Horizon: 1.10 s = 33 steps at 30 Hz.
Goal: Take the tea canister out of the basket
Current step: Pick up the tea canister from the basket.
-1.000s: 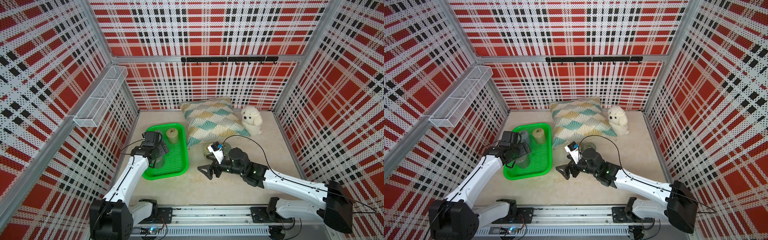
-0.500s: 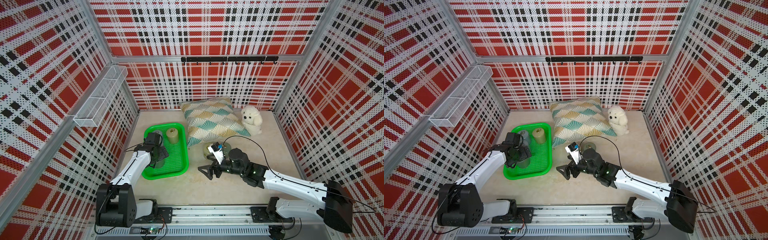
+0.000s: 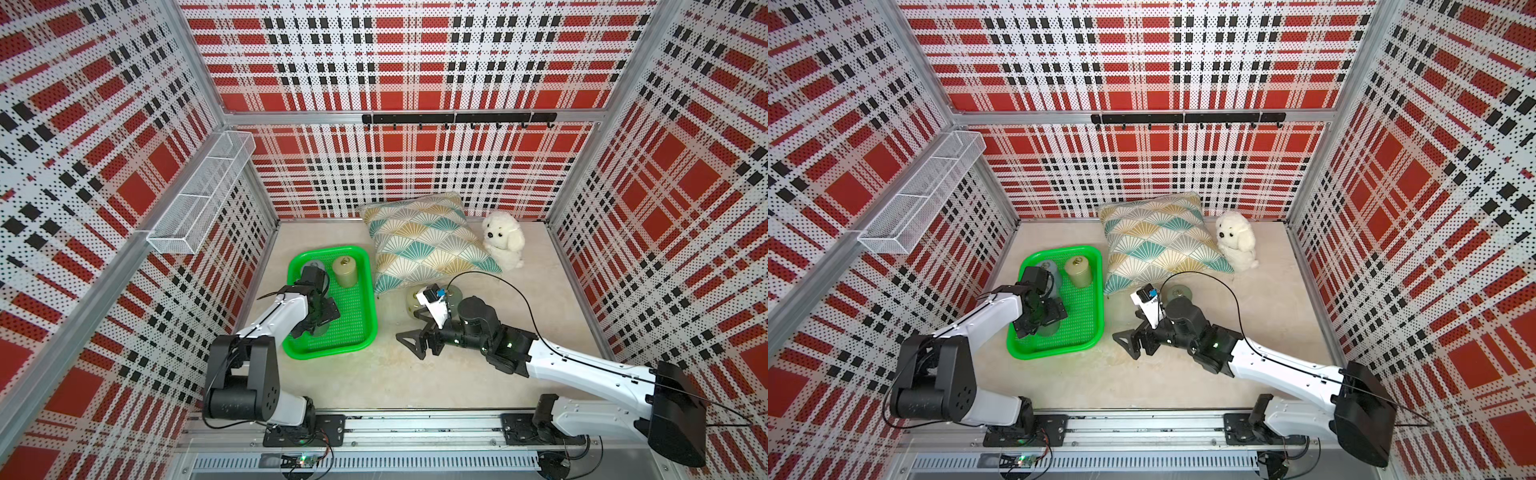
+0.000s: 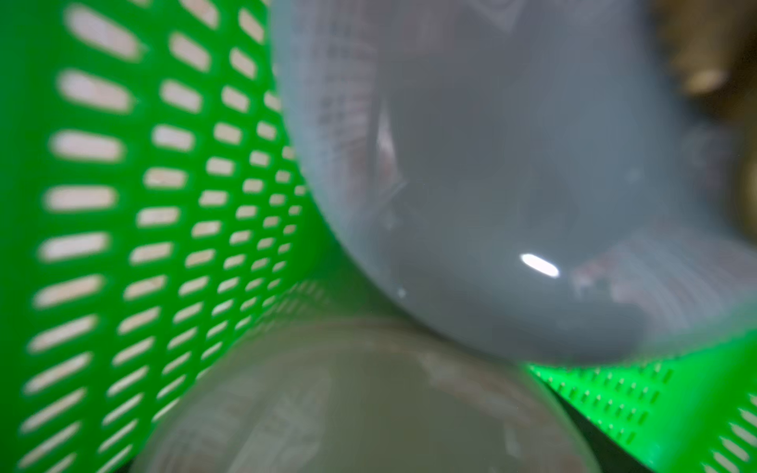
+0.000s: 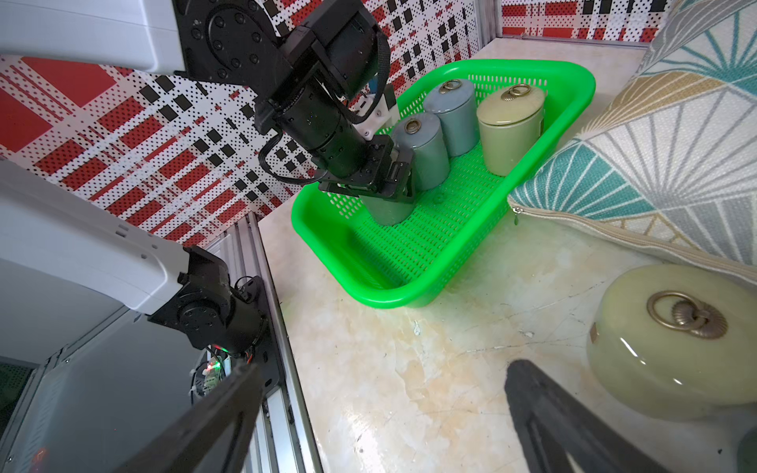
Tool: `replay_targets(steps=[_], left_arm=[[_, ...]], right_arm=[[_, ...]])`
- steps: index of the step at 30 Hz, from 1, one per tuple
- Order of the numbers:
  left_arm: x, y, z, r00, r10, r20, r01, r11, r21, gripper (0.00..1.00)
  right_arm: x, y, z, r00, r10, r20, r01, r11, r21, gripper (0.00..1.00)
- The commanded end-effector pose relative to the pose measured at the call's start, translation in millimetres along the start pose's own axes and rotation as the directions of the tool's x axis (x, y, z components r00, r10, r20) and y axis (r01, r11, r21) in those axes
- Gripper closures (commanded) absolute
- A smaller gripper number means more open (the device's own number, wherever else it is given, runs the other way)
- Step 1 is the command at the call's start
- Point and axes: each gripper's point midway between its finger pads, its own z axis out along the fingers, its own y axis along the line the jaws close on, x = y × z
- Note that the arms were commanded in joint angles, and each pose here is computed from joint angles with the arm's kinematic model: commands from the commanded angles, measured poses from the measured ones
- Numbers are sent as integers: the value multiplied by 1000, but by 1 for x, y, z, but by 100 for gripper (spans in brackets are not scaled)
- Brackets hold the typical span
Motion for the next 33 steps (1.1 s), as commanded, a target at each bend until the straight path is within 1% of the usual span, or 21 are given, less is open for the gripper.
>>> replay_targets(steps=[1,2,5,6,9,10,15,21,31,32,33], left_arm=[[-15,-4,-3,999,-2,42,1,1000,7,1],[-16,-4,-4,999,-2,45,2,1000,7,3],[-18,-5,-7,998,-1,56,0,1000,14,13],[-18,-5,-8,998,0,59,-1,1000,16,15],[-18,-9,-12,998,9,67,-12,999,32,32],[-17,-11,-13,998,16,68,-18,999,31,33],[-14,-17,-21,995,49,84,-51,998,24,32],[-18,-31,-47,986,86,141,-92,995,39,32],[-36,-47,-108,953,116,281,-140,988,66,32],[-31,-58,-115,946,146,289,-176,981,82,32],[-31,-62,-122,943,152,297,-186,978,91,31]], right_arm=[[-2,2,-5,1000,-5,18,5,1000,0,0],[-1,2,-5,1000,-6,15,6,1000,1,0],[-1,2,-4,1000,-7,15,7,1000,1,0],[-2,2,-4,1000,-6,15,6,1000,0,0],[-1,1,-3,1000,-7,13,7,1000,1,0],[-1,1,-3,1000,-7,12,7,1000,3,0],[-1,0,-4,1000,-6,14,6,1000,11,0],[-2,-6,-6,1000,-6,23,4,999,47,0],[-6,-13,-15,999,-12,53,7,996,94,0],[-6,-14,-15,998,-13,54,8,995,100,0],[-6,-15,-16,998,-12,55,6,994,107,0]])
